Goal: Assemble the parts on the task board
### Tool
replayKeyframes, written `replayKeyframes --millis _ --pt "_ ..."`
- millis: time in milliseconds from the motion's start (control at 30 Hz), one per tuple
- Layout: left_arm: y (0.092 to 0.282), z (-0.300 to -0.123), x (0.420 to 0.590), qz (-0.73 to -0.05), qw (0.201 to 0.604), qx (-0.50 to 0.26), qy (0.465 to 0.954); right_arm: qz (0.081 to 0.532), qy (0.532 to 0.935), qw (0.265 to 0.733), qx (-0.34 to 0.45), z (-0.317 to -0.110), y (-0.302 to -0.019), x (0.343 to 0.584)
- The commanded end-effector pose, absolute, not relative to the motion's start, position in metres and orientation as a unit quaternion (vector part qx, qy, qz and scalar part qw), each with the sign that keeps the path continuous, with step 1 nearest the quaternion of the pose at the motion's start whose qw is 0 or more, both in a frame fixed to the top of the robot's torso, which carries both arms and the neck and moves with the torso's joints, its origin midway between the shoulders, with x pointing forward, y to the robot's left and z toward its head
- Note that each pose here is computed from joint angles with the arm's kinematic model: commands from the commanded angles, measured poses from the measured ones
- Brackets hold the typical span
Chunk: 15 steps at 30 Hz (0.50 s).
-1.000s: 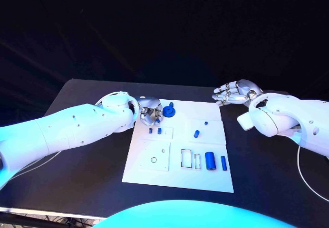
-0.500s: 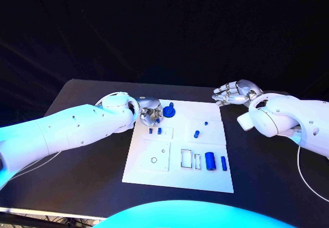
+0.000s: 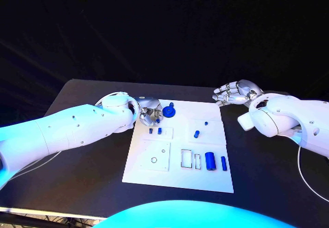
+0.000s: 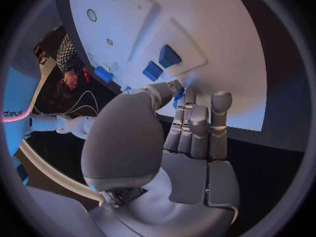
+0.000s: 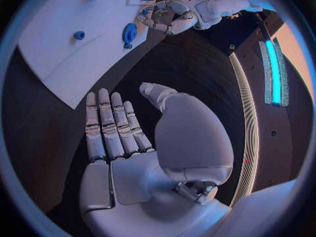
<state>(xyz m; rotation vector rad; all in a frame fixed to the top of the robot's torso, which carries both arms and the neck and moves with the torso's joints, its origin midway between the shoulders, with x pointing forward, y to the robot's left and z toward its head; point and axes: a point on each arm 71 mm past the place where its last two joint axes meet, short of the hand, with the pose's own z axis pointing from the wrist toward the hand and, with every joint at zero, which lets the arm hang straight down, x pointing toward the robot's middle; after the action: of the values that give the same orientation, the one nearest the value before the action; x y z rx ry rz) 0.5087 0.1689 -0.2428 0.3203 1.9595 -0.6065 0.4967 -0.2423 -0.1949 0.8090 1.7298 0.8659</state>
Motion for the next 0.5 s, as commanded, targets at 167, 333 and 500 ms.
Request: replayKeyframes --millis 167,333,500 --pt "0.1705 -0.2434 0.5089 -0.247 0.504 0.129 0.818 0.363 0.718 0.496 0.328 -0.195 -0.241 0.4962" --pt "0.1734 -0.2437 0.5093 -0.243 0.504 0.126 0.819 0.362 0.718 0.496 0.328 -0.195 -0.2414 0.4963" --pt "0.176 -0.2437 0.5097 -0.24 0.506 0.124 0.819 0.362 0.718 0.496 0.328 -0.1951 -0.2416 0.4964"
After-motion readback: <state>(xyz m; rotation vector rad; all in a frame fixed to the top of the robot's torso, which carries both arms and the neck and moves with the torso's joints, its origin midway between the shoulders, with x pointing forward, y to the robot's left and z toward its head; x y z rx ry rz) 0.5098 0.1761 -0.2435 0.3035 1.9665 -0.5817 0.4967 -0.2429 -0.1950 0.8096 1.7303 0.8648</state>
